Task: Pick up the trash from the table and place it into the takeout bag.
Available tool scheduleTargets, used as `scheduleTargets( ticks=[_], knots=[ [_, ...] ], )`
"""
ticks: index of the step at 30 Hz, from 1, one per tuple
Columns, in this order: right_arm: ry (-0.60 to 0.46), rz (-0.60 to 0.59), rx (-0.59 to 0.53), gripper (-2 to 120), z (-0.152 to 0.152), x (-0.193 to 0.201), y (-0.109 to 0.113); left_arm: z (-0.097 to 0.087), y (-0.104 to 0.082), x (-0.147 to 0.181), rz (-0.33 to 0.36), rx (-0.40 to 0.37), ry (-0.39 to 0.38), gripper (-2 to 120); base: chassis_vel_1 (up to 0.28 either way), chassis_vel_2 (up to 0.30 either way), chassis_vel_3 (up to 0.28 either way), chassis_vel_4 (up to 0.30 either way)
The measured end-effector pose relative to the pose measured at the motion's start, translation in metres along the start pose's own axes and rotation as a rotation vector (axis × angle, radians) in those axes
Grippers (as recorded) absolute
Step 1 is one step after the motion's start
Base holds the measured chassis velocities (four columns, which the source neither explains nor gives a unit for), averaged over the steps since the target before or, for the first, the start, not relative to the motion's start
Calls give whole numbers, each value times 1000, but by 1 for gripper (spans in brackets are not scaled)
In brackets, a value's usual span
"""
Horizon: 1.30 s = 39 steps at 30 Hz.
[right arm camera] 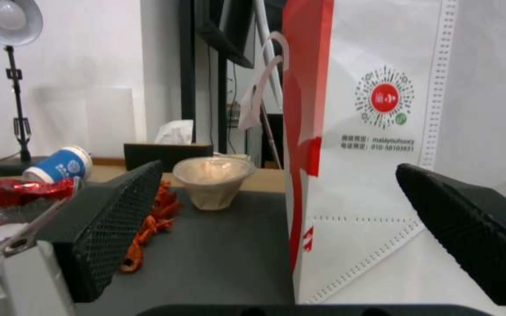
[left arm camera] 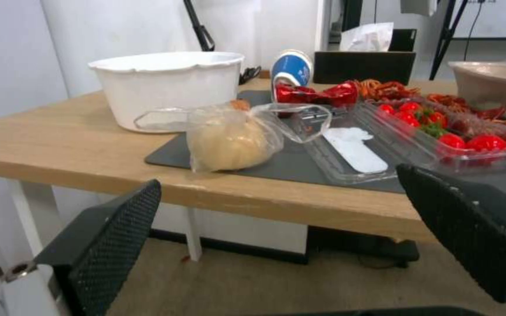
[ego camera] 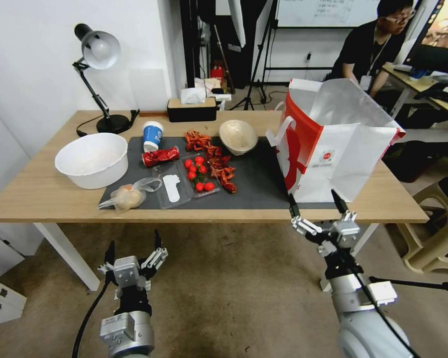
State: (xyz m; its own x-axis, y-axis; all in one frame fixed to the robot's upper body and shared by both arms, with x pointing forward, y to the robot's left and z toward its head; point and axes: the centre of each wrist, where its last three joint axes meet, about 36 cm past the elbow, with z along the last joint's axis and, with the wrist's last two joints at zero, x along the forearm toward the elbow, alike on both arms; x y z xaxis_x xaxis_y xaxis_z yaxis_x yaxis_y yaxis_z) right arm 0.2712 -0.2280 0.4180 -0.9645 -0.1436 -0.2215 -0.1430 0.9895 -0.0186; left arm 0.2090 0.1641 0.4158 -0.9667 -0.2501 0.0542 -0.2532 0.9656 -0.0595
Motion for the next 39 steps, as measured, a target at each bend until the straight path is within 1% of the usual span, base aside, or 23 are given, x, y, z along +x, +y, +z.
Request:
scheduleTargets(
  ticks=[7,9,10,11,13,14,17,19,21,23,24,25,26,29,30,32,33,35,36,38,39],
  knots=[
    [27,-26,-14,100,6,0,4,2,1,2,-6,-1,4,100,0,0,0,0],
    [38,-65,-31,100,11,-11,9,2,1,2,-6,-2,4,100,0,0,0,0],
    [38,-65,-31,100,11,-11,9,2,1,2,-6,-2,4,100,0,0,0,0],
    [40,-75,-33,100,12,-15,11,2,1,2,-6,-2,4,100,0,0,0,0],
    [42,-120,-41,100,19,-37,21,3,1,1,-6,-5,5,100,0,0,0,0],
    [42,-120,-41,100,19,-37,21,3,1,1,-6,-5,5,100,0,0,0,0],
    [63,-163,-52,100,24,-62,34,4,1,1,-8,-6,8,100,0,0,0,0],
    [66,-171,-54,100,24,-68,37,4,1,1,-9,-6,8,100,0,0,0,0],
    [83,-205,-57,100,26,-90,54,4,2,1,-13,-7,9,100,0,0,0,0],
    [84,-209,-56,100,26,-93,57,4,2,1,-14,-7,8,100,0,0,0,0],
    [95,-219,-47,100,26,-108,69,4,3,0,-16,-9,8,100,0,0,0,0],
    [103,-220,-39,100,25,-116,76,4,3,0,-18,-9,8,100,0,0,0,0],
    [103,-220,-39,100,25,-116,76,4,3,0,-18,-9,8,100,0,0,0,0],
    [142,-203,-20,100,21,-141,95,4,4,-1,-22,-11,7,100,0,0,0,0],
    [142,-203,-20,100,21,-141,95,4,4,-1,-22,-11,7,100,0,0,0,0],
    [179,-180,-9,100,16,-157,106,4,5,-1,-23,-11,7,100,0,0,0,0],
    [179,-180,-9,100,16,-157,106,4,5,-1,-23,-11,7,100,0,0,0,0],
    [226,-157,-25,100,8,-179,120,5,5,-1,-25,-14,10,100,0,0,0,0],
    [226,-157,-25,100,8,-179,120,5,5,-1,-25,-14,10,100,0,0,0,0],
    [236,-137,-37,100,2,-203,131,5,5,-2,-29,-16,12,100,0,0,0,0],
    [236,-137,-37,100,2,-203,131,5,5,-2,-29,-16,12,100,0,0,0,0]
  ],
)
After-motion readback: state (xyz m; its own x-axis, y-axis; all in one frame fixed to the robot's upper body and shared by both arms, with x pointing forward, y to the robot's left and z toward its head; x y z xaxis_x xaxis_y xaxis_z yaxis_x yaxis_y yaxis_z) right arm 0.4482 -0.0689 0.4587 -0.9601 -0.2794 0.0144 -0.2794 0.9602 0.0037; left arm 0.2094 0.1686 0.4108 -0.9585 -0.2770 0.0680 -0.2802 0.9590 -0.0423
